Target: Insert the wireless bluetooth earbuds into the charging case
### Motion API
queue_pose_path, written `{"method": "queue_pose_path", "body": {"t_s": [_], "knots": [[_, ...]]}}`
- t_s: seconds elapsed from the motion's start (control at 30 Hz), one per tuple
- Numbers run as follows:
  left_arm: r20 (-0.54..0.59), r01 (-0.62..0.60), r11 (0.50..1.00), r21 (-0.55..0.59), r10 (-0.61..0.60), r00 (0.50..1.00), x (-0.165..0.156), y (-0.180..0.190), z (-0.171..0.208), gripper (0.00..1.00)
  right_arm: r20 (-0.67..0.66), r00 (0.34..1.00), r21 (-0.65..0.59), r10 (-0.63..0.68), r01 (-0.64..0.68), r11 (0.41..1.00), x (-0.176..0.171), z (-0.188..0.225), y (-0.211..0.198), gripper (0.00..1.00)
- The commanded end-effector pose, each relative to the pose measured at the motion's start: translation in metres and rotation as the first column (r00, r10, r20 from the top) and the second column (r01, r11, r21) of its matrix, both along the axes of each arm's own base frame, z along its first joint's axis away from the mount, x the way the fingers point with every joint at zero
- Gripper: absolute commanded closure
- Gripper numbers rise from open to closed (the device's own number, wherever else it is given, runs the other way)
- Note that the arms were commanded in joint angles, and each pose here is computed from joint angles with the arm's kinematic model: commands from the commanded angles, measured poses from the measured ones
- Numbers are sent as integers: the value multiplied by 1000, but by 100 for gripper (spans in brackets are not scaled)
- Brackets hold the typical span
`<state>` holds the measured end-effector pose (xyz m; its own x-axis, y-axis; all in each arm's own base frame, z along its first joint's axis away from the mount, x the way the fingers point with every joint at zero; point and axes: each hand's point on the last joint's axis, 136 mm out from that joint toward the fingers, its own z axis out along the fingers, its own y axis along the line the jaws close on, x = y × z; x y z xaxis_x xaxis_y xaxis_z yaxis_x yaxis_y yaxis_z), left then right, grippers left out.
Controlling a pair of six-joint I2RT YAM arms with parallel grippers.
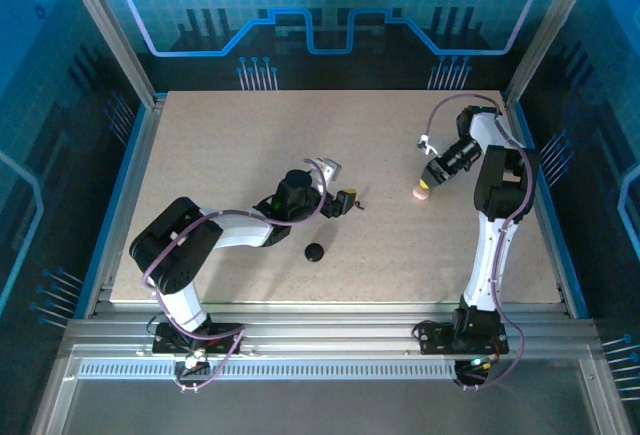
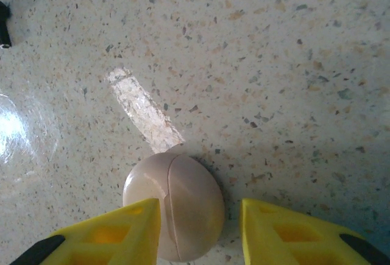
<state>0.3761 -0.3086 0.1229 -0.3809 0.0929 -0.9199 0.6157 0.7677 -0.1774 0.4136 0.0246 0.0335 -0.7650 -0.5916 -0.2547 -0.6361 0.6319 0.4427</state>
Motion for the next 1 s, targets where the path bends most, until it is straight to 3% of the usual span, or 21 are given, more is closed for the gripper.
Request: {"method": "queue_pose_path", "body": {"t_s": [0.0,0.67,0.97], "knots": [[40,10,1000,4,-10,999,3,-6,20,20,15,999,30,-43,43,999,6,4,-4,61],[22,5,1000,-9,-5,1000,1,-20,48,20,212,966,17,-147,146,989,19,63,-11,60],[-115,-78,997,29,81,990,-13,-12,61,21,291,921,99,-259,240,966,11,102,4,59]]}}
